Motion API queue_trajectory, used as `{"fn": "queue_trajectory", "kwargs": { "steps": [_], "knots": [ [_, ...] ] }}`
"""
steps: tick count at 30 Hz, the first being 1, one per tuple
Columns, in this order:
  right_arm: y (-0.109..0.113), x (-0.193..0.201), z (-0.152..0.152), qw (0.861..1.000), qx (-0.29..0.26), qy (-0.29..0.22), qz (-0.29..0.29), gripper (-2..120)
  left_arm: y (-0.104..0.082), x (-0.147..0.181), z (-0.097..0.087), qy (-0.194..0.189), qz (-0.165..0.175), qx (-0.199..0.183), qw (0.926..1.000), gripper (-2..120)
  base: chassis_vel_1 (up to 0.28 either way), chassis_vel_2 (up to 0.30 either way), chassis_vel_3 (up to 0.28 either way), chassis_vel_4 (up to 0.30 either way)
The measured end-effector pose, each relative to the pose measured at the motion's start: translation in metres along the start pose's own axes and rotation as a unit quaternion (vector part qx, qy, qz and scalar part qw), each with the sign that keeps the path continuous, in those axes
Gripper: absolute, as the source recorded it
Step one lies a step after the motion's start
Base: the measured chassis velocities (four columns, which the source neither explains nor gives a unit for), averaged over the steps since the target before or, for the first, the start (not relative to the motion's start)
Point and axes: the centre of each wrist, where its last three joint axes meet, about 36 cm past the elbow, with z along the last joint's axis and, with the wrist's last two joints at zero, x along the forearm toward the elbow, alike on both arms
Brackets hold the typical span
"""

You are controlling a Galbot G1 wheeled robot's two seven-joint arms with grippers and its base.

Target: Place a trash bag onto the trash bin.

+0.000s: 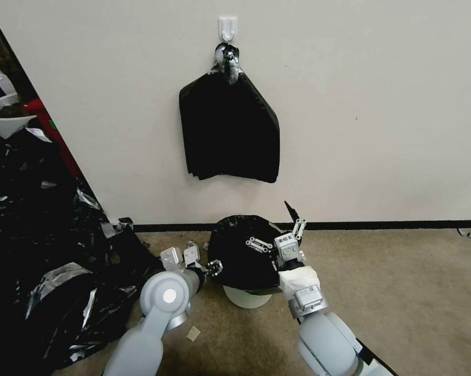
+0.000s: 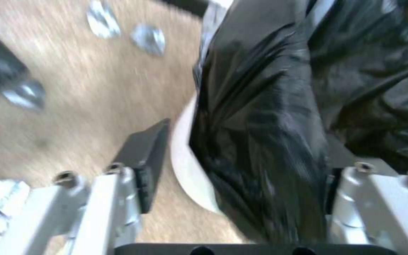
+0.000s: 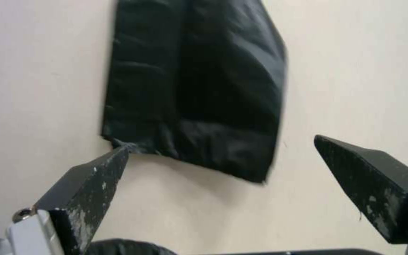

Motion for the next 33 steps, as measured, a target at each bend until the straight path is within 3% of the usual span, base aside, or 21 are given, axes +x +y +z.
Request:
{"fn": "queue_trajectory", "kwargs": {
  "steps": [5,6,8,9,11,12,13,15,16,18,20,21,23,25,33],
  "knots": [
    [-0.005,-0.011,0.007,0.994,-0.076,0.038,0.073,100,0.004,0.032,0.013,-0.073,-0.008,-0.036,0.9966,84,0.0,0.0,0.0,0.0],
    [-0.005,-0.011,0.007,0.994,-0.076,0.038,0.073,100,0.004,0.032,0.013,-0.073,-0.008,-0.036,0.9966,84,0.0,0.0,0.0,0.0],
    [-0.01,-0.014,0.007,0.988,-0.106,0.02,0.109,100,0.01,0.041,0.024,-0.142,-0.004,-0.039,0.9891,95,0.0,0.0,0.0,0.0],
    [-0.01,-0.014,0.007,0.988,-0.106,0.02,0.109,100,0.01,0.041,0.024,-0.142,-0.004,-0.039,0.9891,95,0.0,0.0,0.0,0.0],
    [-0.018,-0.013,0.01,0.986,-0.108,-0.007,0.125,100,0.022,0.037,0.03,-0.241,0.024,-0.041,0.9693,99,0.0,0.0,0.0,0.0],
    [-0.025,-0.01,0.009,0.985,-0.103,-0.016,0.134,100,0.035,0.029,0.032,-0.308,0.038,-0.055,0.949,99,0.0,0.0,0.0,0.0],
    [-0.025,-0.01,0.009,0.985,-0.103,-0.016,0.134,100,0.035,0.029,0.032,-0.308,0.038,-0.055,0.949,99,0.0,0.0,0.0,0.0],
    [-0.039,-0.002,0.009,0.982,-0.093,-0.023,0.16,100,0.065,0.015,0.024,-0.421,0.042,-0.116,0.8987,100,0.0,0.0,0.0,0.0],
    [-0.051,0.001,0.012,0.981,-0.082,-0.022,0.176,100,0.08,0.012,0.015,-0.452,0.045,-0.139,0.8802,100,0.0,0.0,0.0,0.0],
    [-0.054,0.002,0.012,0.98,-0.079,-0.022,0.179,100,0.083,0.013,0.012,-0.457,0.046,-0.142,0.8766,100,0.0,0.0,0.0,0.0],
    [-0.072,0.009,0.017,0.981,-0.059,-0.022,0.184,100,0.099,0.018,-0.005,-0.479,0.062,-0.157,0.8612,100,0.0,0.0,0.0,0.0],
    [-0.072,0.009,0.017,0.981,-0.059,-0.022,0.184,100,0.099,0.018,-0.005,-0.479,0.062,-0.157,0.8612,100,0.0,0.0,0.0,0.0],
    [-0.078,0.013,0.02,0.983,-0.052,-0.017,0.176,100,0.109,0.026,-0.017,-0.488,0.081,-0.171,0.8521,100,0.0,0.0,0.0,0.0],
    [-0.079,0.013,0.02,0.983,-0.051,-0.015,0.173,100,0.111,0.028,-0.019,-0.488,0.087,-0.174,0.8509,100,0.0,0.0,0.0,0.0],
    [-0.079,0.013,0.02,0.984,-0.051,-0.014,0.171,100,0.11,0.029,-0.02,-0.484,0.089,-0.172,0.8536,100,0.0,0.0,0.0,0.0]
  ]
}}
